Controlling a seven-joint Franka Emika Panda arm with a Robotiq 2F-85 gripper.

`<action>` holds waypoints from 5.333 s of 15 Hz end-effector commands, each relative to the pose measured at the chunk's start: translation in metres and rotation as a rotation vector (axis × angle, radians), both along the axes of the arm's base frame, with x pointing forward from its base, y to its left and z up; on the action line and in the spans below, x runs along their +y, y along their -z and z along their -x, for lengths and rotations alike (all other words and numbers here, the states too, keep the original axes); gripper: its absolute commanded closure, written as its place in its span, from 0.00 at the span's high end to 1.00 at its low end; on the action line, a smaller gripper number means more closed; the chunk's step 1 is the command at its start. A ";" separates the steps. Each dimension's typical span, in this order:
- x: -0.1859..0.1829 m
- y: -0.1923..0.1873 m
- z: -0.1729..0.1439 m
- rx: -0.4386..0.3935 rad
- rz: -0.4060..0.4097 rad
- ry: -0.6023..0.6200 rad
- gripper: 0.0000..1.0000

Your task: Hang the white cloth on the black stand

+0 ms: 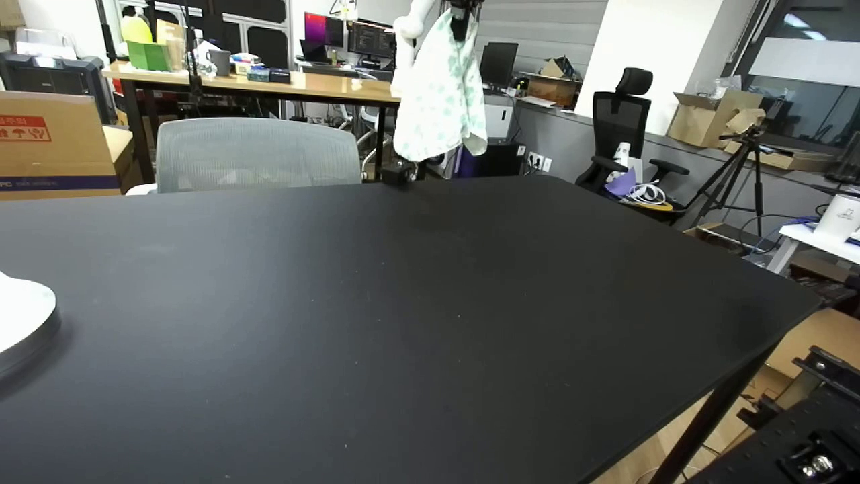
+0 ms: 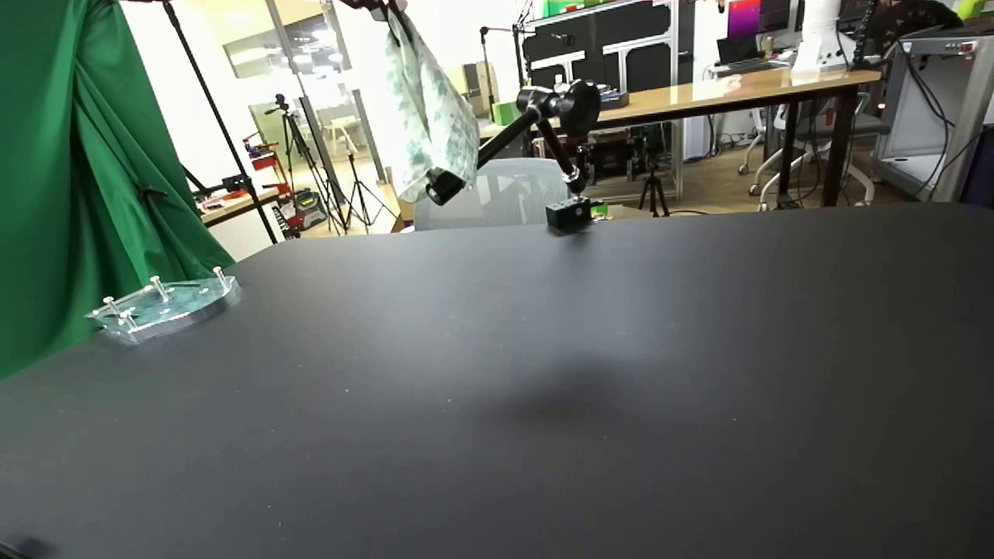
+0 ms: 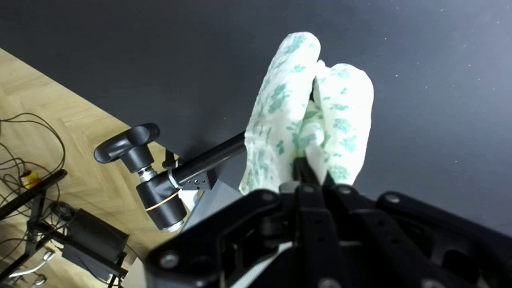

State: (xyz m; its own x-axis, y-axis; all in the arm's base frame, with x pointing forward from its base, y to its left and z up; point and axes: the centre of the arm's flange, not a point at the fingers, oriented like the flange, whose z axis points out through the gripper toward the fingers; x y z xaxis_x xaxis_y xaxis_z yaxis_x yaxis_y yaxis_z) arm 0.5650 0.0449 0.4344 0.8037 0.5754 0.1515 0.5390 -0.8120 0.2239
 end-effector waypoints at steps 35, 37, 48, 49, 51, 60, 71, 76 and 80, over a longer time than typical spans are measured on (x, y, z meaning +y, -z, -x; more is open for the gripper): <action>-0.001 0.023 0.051 0.133 -0.053 -0.096 1.00; 0.004 0.008 0.055 0.100 -0.042 -0.122 1.00; 0.004 0.043 0.119 0.132 0.038 -0.228 1.00; 0.000 0.059 0.125 0.151 0.035 -0.222 1.00; 0.005 0.054 0.112 0.176 0.019 -0.242 1.00; 0.001 0.069 0.112 0.185 0.017 -0.212 1.00; -0.028 0.161 0.078 0.196 -0.001 0.108 1.00; -0.032 0.166 0.086 0.176 0.014 0.088 1.00; -0.027 0.179 0.079 0.045 0.045 0.272 1.00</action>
State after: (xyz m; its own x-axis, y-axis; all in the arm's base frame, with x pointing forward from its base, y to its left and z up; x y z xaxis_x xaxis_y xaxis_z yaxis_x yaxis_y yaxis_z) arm 0.4840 0.0113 0.2683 0.8912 0.4520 0.0371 0.4390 -0.8803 0.1798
